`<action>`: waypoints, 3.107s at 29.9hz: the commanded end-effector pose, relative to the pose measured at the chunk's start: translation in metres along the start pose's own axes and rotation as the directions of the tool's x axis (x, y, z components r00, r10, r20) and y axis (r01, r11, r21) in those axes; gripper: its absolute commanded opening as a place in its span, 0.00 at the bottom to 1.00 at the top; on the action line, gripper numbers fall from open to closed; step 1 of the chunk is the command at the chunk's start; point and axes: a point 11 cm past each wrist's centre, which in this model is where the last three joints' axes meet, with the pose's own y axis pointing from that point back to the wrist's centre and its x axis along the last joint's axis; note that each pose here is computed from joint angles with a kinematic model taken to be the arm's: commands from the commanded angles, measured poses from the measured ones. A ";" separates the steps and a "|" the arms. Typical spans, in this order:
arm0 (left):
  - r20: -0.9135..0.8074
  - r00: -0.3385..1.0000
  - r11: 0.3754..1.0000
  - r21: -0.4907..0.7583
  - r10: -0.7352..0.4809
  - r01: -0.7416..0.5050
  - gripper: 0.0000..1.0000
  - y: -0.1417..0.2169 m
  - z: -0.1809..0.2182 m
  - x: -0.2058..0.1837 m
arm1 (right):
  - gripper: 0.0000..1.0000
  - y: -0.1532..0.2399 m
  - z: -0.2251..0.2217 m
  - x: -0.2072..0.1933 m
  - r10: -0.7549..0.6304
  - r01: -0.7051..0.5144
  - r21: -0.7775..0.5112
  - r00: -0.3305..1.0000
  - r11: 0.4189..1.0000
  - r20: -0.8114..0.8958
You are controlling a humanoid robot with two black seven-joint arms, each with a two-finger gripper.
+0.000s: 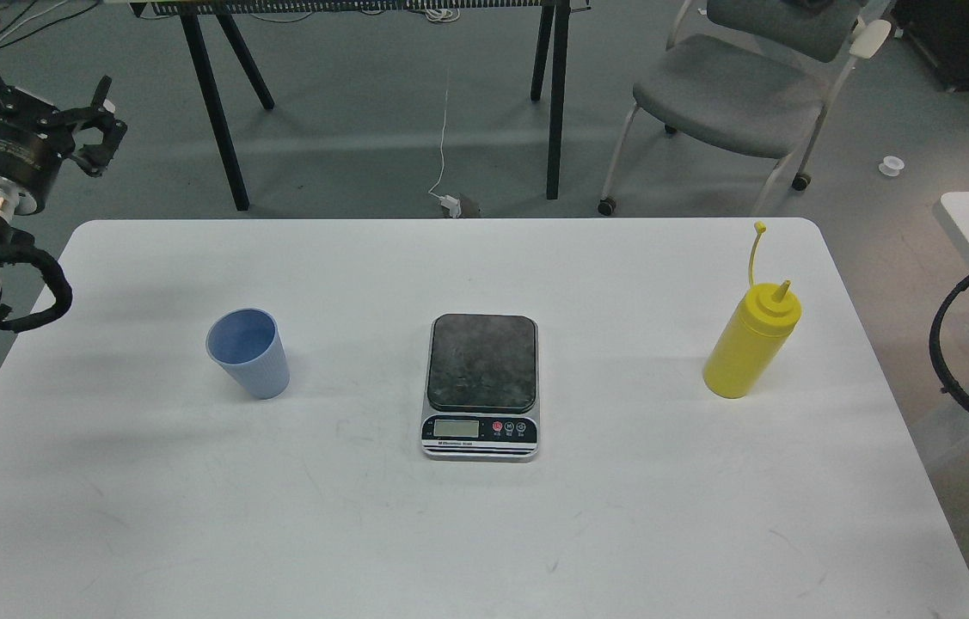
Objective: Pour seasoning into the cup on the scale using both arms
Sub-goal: 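Move the left gripper forward toward the light blue cup, then close the left gripper around the light blue cup, then lift the cup with the left gripper and lower it onto the scale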
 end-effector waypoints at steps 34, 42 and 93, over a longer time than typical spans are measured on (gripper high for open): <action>0.531 -0.481 0.653 0.748 -0.698 -0.121 0.90 0.054 -0.077 -0.053 | 1.00 0.005 -0.015 0.004 0.006 -0.006 0.012 1.000 1.000 -0.030; 0.331 -0.608 0.569 0.783 -0.722 -0.250 0.79 0.087 -0.108 -0.007 | 1.00 0.004 -0.020 0.004 0.005 -0.005 0.016 0.999 1.000 -0.038; 0.186 -0.715 0.388 0.913 -0.673 -0.127 0.00 0.051 -0.151 -0.121 | 1.00 0.008 -0.044 0.007 0.016 -0.012 0.047 0.997 0.999 -0.076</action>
